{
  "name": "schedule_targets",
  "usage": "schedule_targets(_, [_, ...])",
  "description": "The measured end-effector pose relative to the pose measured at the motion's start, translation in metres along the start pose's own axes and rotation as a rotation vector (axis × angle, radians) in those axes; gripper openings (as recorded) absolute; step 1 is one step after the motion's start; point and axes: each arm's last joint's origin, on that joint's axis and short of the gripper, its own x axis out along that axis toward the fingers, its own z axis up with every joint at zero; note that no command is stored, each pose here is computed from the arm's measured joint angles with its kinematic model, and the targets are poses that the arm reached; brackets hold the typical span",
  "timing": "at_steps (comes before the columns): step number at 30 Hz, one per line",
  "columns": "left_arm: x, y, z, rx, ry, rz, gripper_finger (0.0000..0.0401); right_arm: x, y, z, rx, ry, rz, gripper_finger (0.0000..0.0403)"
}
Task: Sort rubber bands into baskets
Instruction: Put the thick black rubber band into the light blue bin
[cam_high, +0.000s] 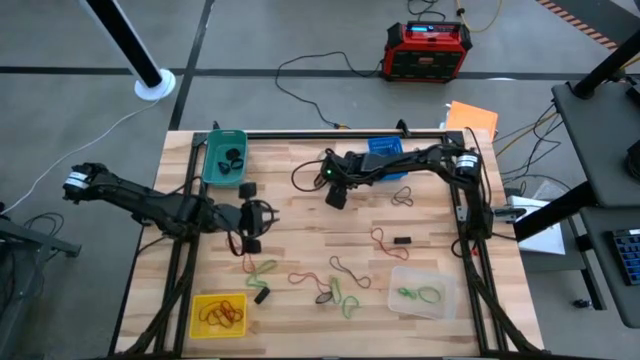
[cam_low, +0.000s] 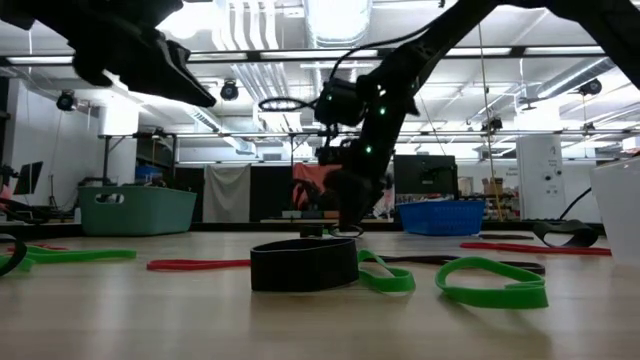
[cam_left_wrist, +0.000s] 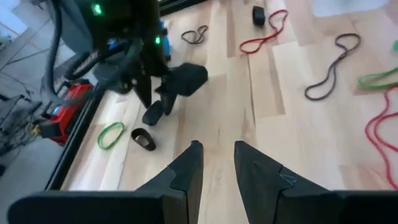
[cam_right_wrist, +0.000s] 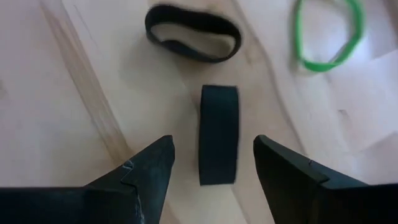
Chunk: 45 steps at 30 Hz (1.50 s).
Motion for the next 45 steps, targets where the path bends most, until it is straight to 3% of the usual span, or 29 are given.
schedule_targets(7, [0.001,0.000,0.002,-0.010,-0.022,0.004,0.0077,0.009,0.002,-0.001,-0.004,0.001,0.003,0.0190])
schedule_targets(16, [0.007,-0.001,0.011,-0.042,-0.106,0.032,0.0077,0.008,0.003,-0.001,-0.014,-0.004,0.007,0.0023])
schedule_targets(22, [0.015,-0.006,0.013,-0.100,-0.125,0.029,0.0077,-0.017,0.010,0.004,-0.046,-0.044,0.009,0.0011])
schedule_targets(29, [0.030,-0.013,0.015,-0.144,-0.138,0.026,0.0086,-0.070,0.049,0.010,-0.176,-0.194,0.167,0.0010])
schedule_targets(37, [0.045,-0.021,0.015,-0.159,-0.153,0.024,0.0149,-0.099,0.105,-0.005,-0.333,-0.310,0.282,0.0009])
schedule_targets(42, [0.061,-0.033,0.012,-0.087,-0.169,-0.096,0.0190,-0.109,0.122,-0.005,-0.358,-0.384,0.311,0.0009])
schedule_targets(45, [0.070,-0.037,0.011,-0.068,-0.184,-0.094,0.0201,-0.111,0.126,-0.005,-0.367,-0.397,0.319,0.0009])
